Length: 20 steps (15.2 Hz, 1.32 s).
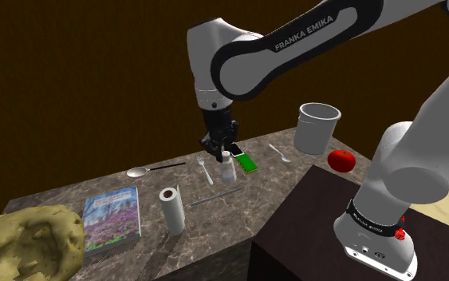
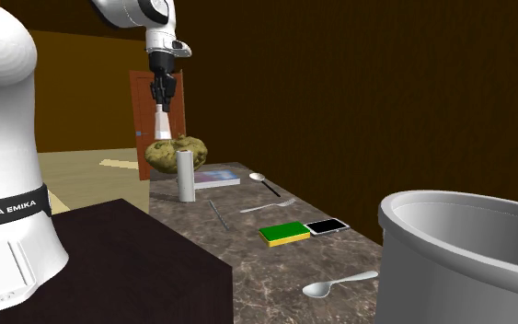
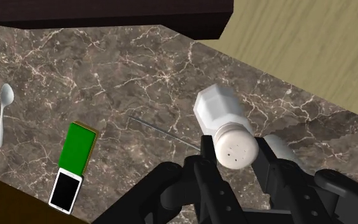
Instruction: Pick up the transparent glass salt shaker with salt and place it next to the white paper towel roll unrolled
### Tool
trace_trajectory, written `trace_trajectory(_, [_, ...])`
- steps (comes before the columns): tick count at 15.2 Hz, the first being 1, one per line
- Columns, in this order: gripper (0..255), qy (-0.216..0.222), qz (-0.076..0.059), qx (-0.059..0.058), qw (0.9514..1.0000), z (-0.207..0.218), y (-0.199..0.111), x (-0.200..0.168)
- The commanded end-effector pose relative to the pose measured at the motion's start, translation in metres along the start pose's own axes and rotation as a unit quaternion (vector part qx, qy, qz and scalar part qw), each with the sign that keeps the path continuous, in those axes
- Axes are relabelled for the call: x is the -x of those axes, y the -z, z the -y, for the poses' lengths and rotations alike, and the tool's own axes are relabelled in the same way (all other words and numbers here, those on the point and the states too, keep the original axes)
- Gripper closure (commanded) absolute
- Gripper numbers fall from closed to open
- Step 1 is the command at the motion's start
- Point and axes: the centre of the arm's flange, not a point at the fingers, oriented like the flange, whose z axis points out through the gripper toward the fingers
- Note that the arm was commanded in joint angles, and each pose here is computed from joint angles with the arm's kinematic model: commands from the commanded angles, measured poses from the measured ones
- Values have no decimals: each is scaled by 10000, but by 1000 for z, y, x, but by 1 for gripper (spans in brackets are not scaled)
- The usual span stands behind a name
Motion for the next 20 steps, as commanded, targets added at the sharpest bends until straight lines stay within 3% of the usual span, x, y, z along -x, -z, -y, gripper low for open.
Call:
trace_trajectory(1, [255, -6, 2, -7, 10000, 30, 2, -5])
trace_trajectory(11, [255, -6, 2, -7, 10000, 162, 12, -17])
trace_trajectory(20, [255, -6, 2, -7, 10000, 165, -35, -21])
